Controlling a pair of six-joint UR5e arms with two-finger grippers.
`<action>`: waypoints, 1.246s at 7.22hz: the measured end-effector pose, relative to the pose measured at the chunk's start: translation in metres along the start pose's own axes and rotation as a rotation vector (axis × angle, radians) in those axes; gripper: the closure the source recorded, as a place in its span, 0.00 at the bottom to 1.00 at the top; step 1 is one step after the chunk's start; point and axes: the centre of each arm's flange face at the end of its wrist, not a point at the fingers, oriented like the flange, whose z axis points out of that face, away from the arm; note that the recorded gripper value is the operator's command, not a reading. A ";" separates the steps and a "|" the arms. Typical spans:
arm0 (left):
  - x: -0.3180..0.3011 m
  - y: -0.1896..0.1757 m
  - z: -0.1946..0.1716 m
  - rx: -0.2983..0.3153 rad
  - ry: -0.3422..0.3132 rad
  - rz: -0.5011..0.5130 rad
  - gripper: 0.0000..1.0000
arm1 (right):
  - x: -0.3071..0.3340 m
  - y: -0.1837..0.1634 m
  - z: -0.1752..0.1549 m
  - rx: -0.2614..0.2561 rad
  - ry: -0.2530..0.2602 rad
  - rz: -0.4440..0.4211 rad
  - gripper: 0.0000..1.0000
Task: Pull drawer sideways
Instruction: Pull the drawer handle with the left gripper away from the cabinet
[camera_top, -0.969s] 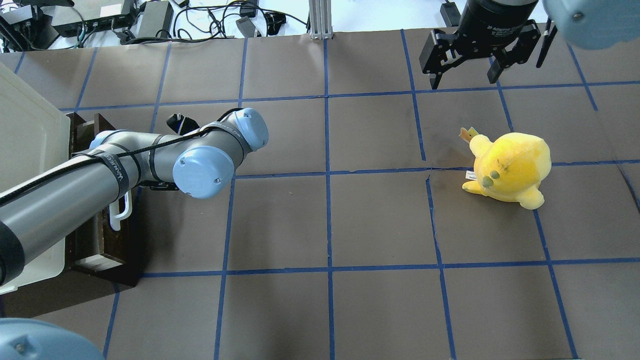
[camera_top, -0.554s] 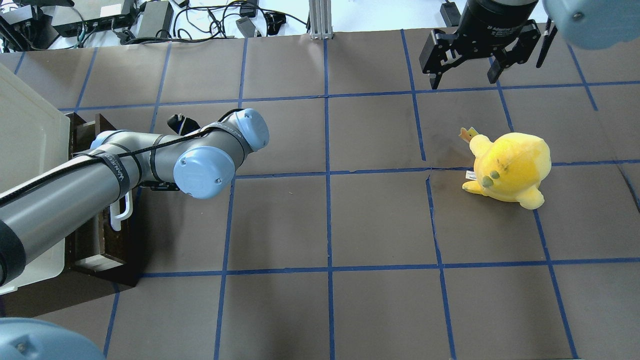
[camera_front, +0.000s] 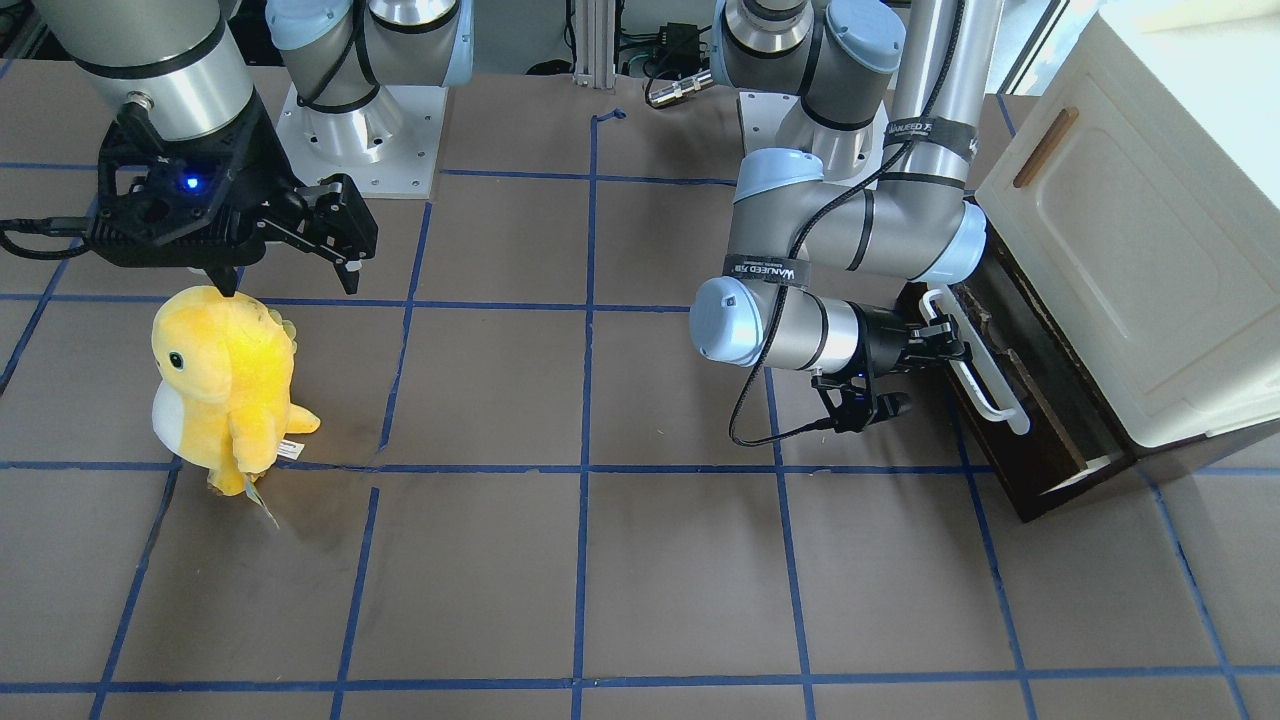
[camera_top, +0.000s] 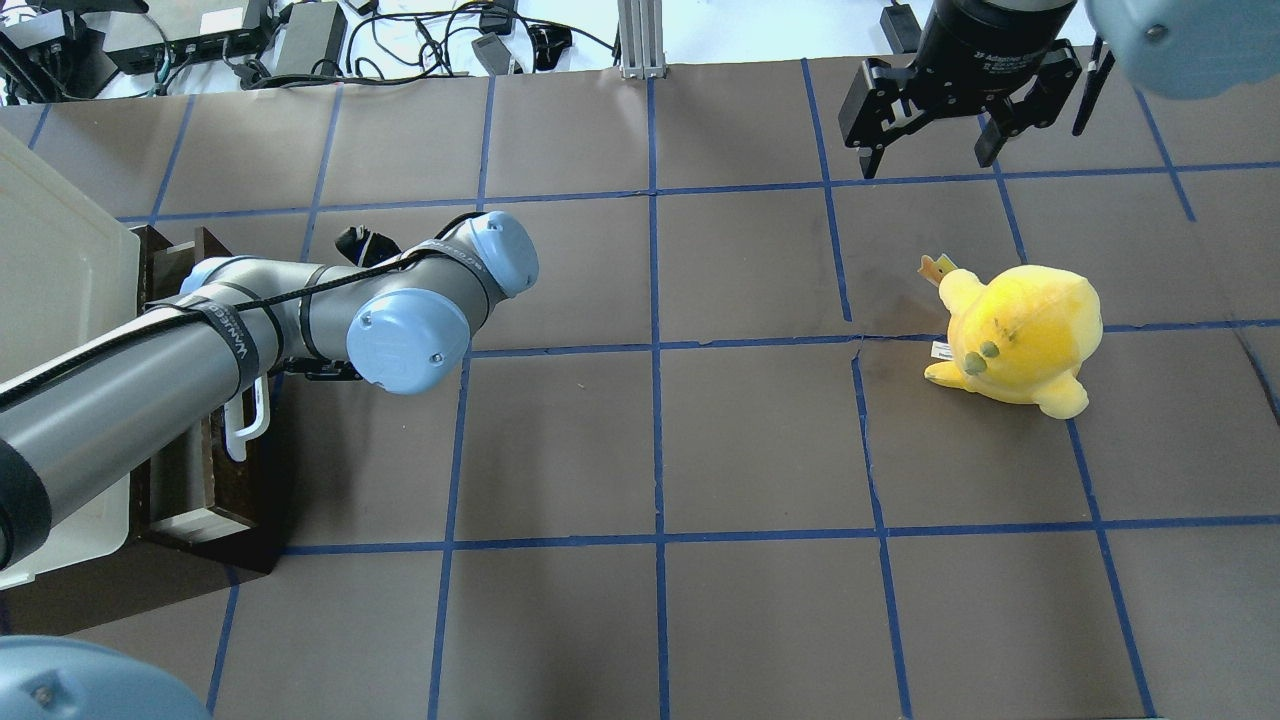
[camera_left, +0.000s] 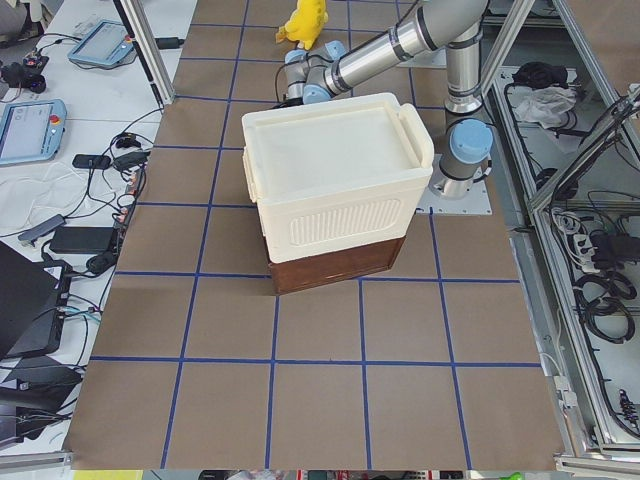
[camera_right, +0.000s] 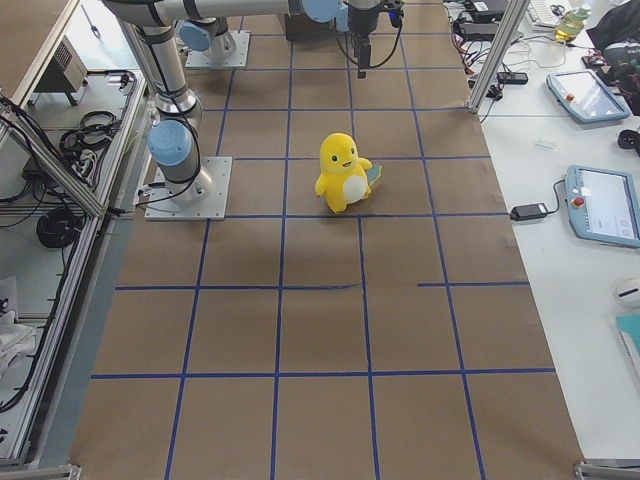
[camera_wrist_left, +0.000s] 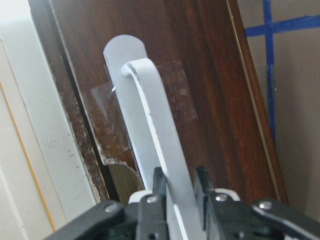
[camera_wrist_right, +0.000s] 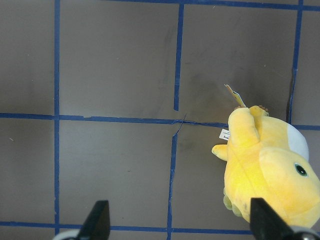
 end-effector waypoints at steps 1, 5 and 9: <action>-0.001 -0.001 -0.001 0.002 0.001 -0.002 0.81 | 0.000 0.000 0.000 0.000 0.000 0.000 0.00; 0.007 0.000 -0.016 0.024 0.009 0.007 0.81 | 0.000 0.000 0.000 0.000 0.000 0.000 0.00; 0.013 0.002 -0.031 0.039 0.038 0.010 0.81 | 0.000 0.000 0.000 0.000 0.000 0.000 0.00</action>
